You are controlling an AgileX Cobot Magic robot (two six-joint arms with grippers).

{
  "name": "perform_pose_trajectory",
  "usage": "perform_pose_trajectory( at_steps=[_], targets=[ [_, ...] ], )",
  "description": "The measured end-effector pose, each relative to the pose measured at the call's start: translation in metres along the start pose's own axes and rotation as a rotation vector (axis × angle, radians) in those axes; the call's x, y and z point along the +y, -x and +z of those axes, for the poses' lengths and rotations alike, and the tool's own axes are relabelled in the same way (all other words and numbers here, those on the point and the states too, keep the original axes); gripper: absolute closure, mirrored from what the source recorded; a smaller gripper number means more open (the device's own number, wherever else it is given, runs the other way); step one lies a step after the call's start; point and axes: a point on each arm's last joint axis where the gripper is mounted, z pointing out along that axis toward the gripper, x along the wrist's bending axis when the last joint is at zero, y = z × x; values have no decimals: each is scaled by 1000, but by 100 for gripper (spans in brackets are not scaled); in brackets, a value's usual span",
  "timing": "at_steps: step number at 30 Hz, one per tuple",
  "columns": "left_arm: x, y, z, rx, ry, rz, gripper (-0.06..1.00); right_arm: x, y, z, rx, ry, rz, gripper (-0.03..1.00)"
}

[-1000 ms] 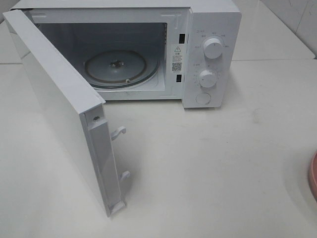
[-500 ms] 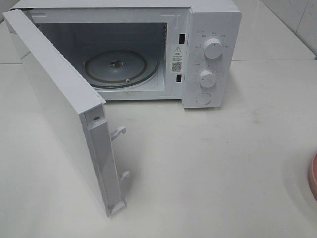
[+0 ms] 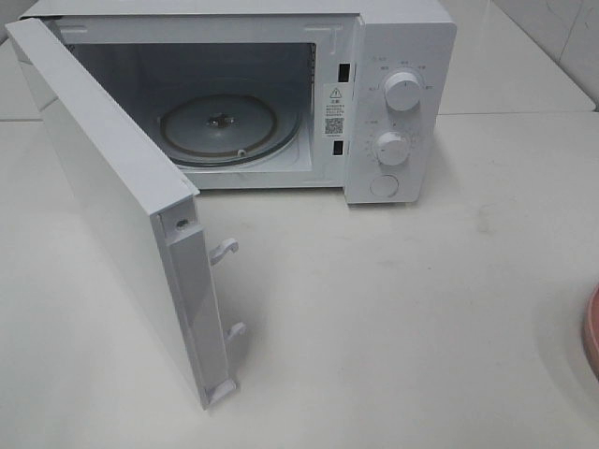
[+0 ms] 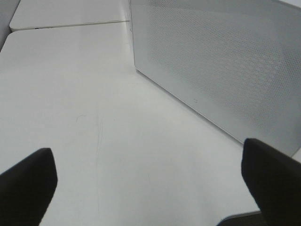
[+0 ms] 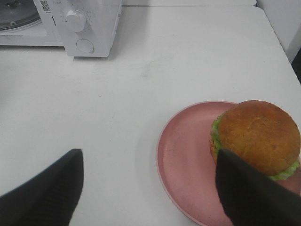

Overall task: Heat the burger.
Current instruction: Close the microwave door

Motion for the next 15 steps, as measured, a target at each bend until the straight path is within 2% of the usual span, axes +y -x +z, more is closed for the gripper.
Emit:
perform_pose_trajectory(
  at_steps=[15],
  targets=[
    [0, 0, 0, 0, 0, 0, -4, 0, 0, 0, 0, 0, 0, 22]
  ],
)
